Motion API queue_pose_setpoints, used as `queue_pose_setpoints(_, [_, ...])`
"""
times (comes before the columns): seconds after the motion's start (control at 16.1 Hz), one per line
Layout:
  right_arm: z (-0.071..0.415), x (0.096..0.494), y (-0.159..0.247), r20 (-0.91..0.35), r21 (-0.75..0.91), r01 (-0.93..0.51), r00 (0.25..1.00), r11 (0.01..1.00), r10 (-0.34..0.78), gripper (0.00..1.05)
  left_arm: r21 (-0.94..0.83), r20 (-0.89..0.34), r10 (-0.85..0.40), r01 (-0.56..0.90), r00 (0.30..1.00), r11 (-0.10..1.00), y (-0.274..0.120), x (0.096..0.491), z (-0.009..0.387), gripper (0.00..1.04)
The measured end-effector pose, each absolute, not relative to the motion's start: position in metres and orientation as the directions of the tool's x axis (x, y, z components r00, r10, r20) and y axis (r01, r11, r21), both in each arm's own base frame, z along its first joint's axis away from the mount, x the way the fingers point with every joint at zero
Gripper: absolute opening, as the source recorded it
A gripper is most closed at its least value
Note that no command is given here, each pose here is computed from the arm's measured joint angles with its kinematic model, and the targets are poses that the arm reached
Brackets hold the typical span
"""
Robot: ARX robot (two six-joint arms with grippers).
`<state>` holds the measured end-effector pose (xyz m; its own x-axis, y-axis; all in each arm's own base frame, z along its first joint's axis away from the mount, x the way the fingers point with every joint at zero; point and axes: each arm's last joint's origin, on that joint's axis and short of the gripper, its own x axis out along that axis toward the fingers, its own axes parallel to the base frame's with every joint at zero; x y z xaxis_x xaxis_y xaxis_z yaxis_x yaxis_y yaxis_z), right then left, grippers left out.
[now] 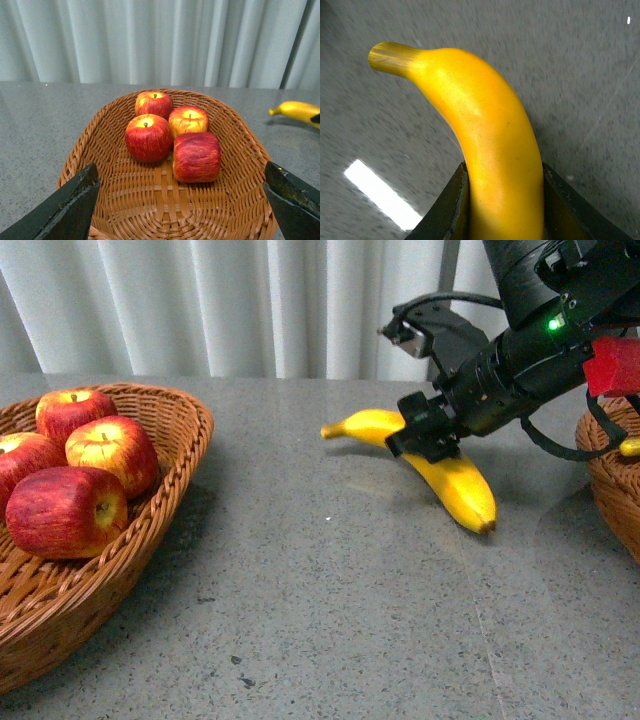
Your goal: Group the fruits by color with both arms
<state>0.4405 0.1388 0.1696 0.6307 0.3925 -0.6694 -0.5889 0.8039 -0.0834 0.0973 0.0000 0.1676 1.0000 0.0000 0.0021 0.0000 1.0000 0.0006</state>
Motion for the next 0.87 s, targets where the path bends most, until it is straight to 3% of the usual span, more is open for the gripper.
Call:
queue_pose_setpoints(0.06, [0.183,0.441,0.136,-0.603,-0.029,-0.588,0.655,0.808,0.456,0.33,0.001,0.002,0.0,0.0,1.0,1.0,0.0,0.097,0.168,0.98])
queue_pose_setpoints(0.12, [0.242,0.437,0.119,-0.388,0.088,-0.578,0.73,0.811,0.562,0.33,0.001,0.002,0.0,0.0,1.0,1.0,0.0,0.097,0.168,0.98])
queue_pose_setpoints(0.19, [0.29,0.422,0.079,-0.256,0.121,-0.533,0.798,0.837,0.545,0.33,0.001,0.002,0.0,0.0,1.0,1.0,0.0,0.097,0.168,0.98])
queue_pose_setpoints(0.25, [0.301,0.411,0.054,-0.238,0.13,-0.485,0.831,0.865,0.502,0.33,0.001,0.002,0.0,0.0,1.0,1.0,0.0,0.097,0.168,0.98])
queue_pose_setpoints(0.31, [0.301,0.404,0.037,-0.236,0.136,-0.46,0.845,0.877,0.48,0.33,0.001,0.002,0.0,0.0,1.0,1.0,0.0,0.097,0.168,0.98])
queue_pose_setpoints(0.56, [0.255,0.356,-0.04,-0.423,0.127,-0.283,0.851,0.951,0.31,0.33,0.001,0.002,0.0,0.0,1.0,1.0,0.0,0.097,0.168,0.98])
queue_pose_setpoints(0.87, [0.245,0.299,-0.074,-0.483,0.052,-0.212,0.85,0.976,0.211,0.33,0.001,0.002,0.0,0.0,1.0,1.0,0.0,0.097,0.168,0.98])
